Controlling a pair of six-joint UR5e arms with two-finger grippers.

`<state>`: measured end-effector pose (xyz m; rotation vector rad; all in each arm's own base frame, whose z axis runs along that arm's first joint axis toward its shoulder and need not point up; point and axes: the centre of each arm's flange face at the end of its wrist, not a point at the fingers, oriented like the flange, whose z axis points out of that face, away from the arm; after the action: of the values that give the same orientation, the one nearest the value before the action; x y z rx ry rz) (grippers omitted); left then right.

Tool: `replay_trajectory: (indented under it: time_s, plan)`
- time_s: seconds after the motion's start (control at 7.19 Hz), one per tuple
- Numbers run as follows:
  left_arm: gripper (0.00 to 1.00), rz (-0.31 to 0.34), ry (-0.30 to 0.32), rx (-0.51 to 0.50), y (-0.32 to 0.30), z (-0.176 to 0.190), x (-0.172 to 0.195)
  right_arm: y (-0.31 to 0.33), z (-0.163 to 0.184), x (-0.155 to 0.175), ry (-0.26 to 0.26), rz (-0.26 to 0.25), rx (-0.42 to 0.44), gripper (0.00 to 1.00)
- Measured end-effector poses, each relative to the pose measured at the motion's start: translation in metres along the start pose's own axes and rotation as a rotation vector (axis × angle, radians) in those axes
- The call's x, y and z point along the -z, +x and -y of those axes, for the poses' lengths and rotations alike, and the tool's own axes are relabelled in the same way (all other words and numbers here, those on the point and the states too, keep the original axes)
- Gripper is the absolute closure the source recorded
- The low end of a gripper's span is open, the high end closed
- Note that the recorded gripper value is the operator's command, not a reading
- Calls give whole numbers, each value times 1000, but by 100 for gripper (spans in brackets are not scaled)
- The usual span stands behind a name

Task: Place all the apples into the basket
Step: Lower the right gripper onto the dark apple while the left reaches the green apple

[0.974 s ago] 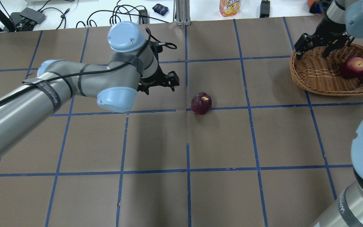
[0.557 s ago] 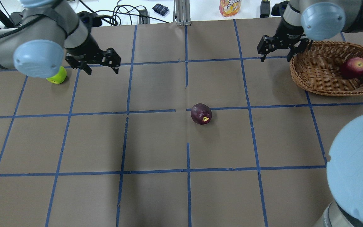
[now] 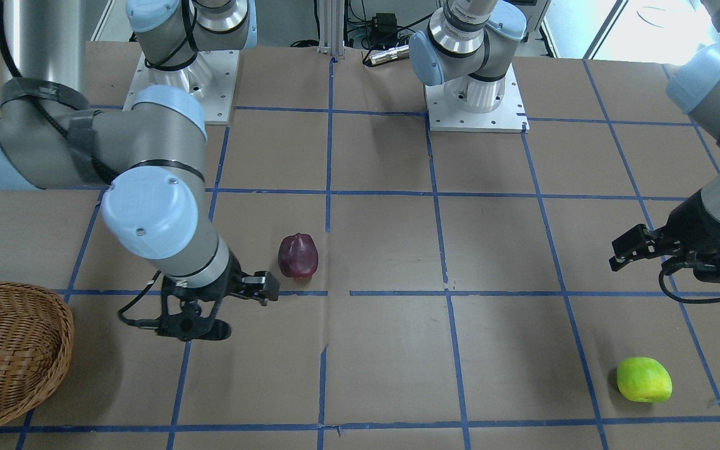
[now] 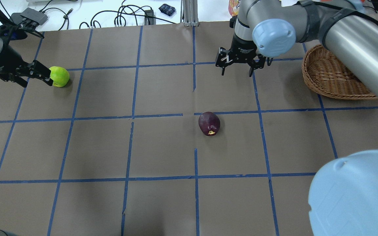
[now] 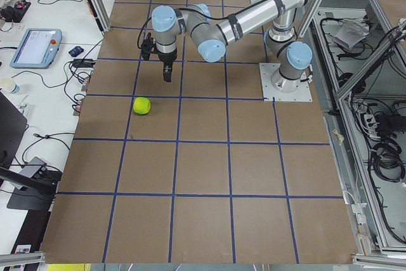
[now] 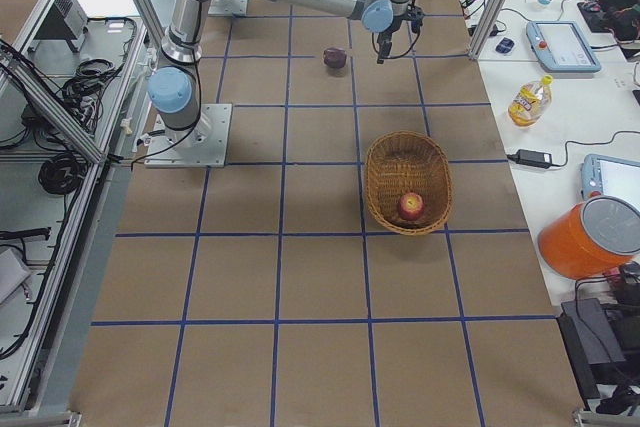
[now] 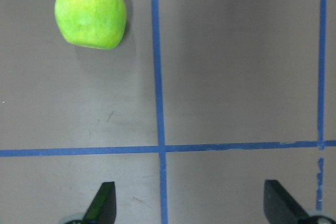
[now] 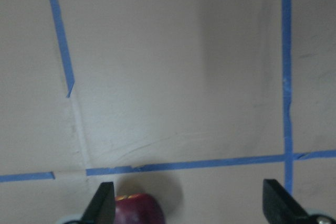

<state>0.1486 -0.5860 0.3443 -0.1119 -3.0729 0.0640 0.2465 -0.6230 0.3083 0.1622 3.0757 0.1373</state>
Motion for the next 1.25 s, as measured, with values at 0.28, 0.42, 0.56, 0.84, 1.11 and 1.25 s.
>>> replay_trajectory:
  time_s: [0.28, 0.42, 0.56, 0.84, 1.11, 1.25]
  plan:
    - [0, 40, 33, -48, -31, 22, -35, -31, -34, -32, -56, -8, -23, 0]
    - [0, 74, 36, -60, -43, 31, -55, -34, -46, -51, -74, -15, -22, 0]
    - [0, 102, 39, -72, -52, 39, -70, -33, -55, -69, -78, -19, -16, 0]
    - [0, 127, 53, -90, -59, 55, -79, -29, -72, -92, -90, -30, -7, 0]
    - [0, 119, 52, -100, -63, 65, -94, -24, -93, -115, -137, -43, -6, 0]
    - [0, 116, 55, -102, -65, 70, -100, -24, -100, -122, -159, -35, -9, 0]
